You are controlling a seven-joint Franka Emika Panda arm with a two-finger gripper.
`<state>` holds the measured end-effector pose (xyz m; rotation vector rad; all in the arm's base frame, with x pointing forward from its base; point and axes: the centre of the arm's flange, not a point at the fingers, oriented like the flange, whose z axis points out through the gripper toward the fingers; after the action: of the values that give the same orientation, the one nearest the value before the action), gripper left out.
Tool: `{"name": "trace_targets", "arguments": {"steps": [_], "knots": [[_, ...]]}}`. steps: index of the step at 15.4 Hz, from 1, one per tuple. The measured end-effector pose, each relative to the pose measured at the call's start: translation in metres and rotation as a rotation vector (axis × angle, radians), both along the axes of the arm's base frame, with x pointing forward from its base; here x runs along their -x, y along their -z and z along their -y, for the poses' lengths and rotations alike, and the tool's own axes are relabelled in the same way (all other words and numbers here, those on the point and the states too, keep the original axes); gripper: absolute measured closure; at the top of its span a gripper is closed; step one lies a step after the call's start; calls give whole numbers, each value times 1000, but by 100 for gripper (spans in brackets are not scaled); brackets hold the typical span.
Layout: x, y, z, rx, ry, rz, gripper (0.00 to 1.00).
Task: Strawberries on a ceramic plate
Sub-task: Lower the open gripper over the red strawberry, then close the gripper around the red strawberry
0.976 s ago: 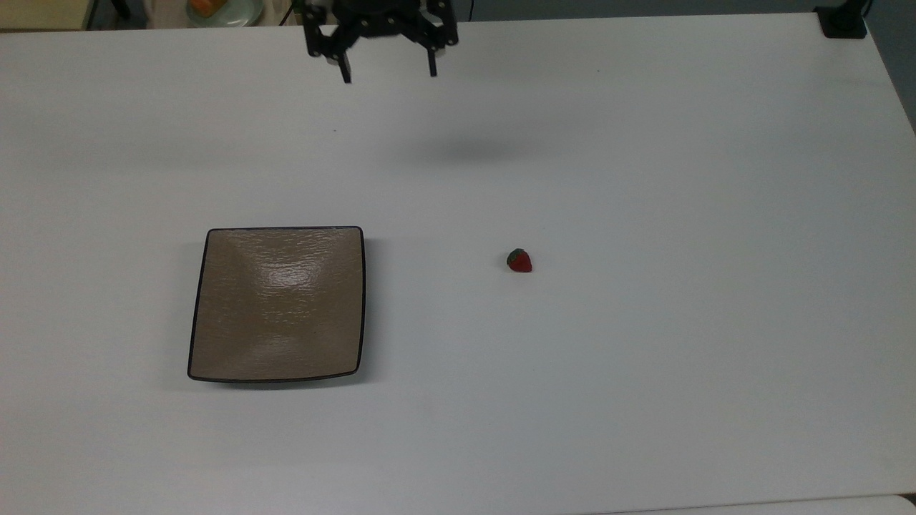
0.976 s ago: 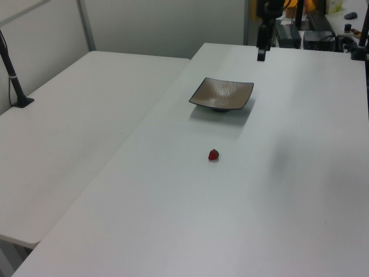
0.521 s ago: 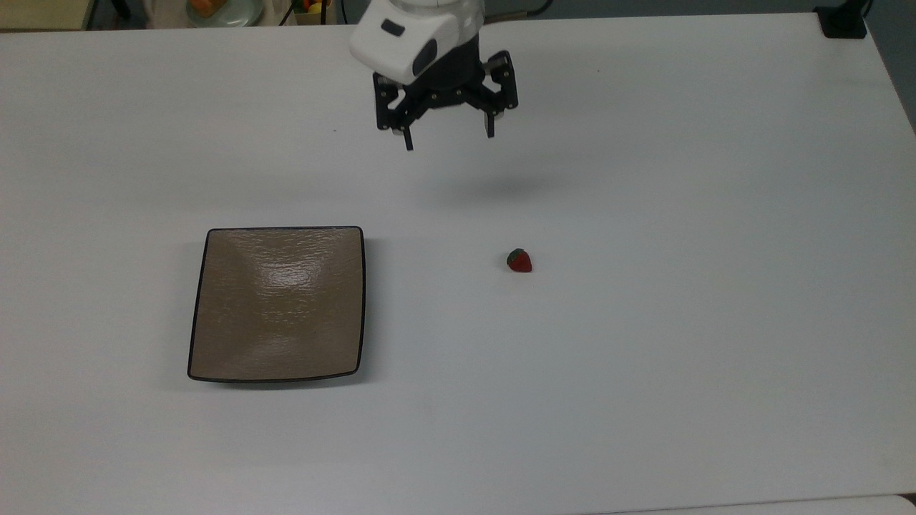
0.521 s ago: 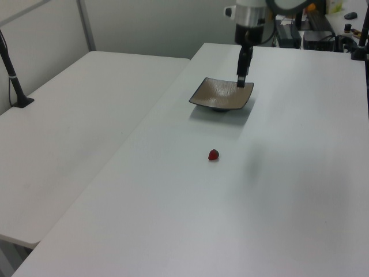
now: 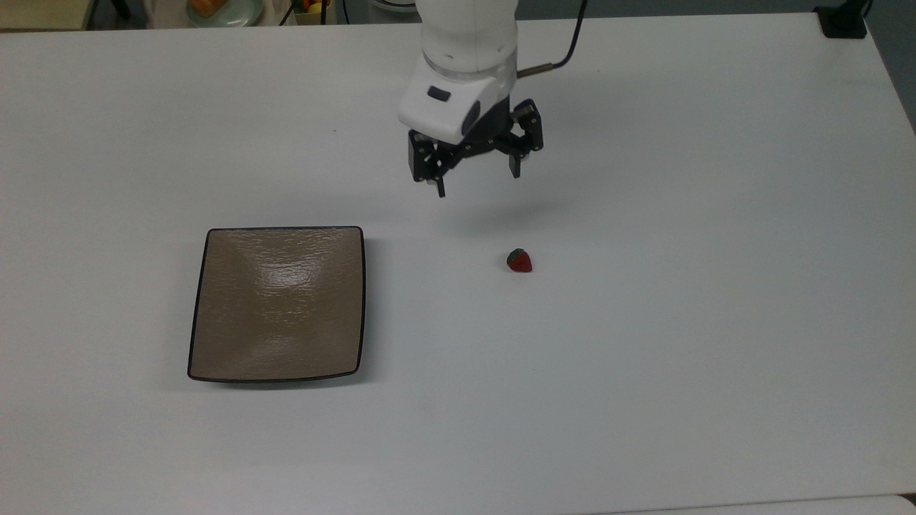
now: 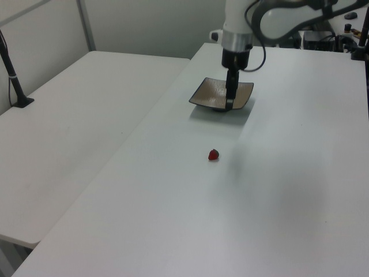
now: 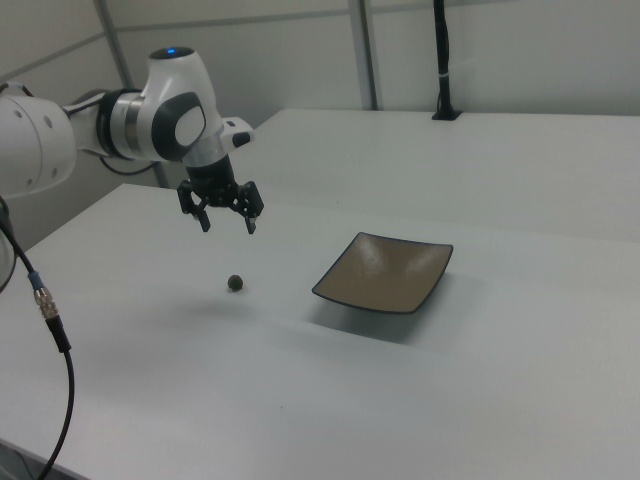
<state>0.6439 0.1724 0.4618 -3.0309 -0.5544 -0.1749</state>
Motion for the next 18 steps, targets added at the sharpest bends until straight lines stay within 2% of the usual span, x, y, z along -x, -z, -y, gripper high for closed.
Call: {"name": "trace_targets", "arguments": {"steps": [5,12,18], "knots": [[-5,40,-33,50,-70,13,0],[-19,89,-51,36,-88,60,0],[-21,123,-67,33,-109,64,0]]}}
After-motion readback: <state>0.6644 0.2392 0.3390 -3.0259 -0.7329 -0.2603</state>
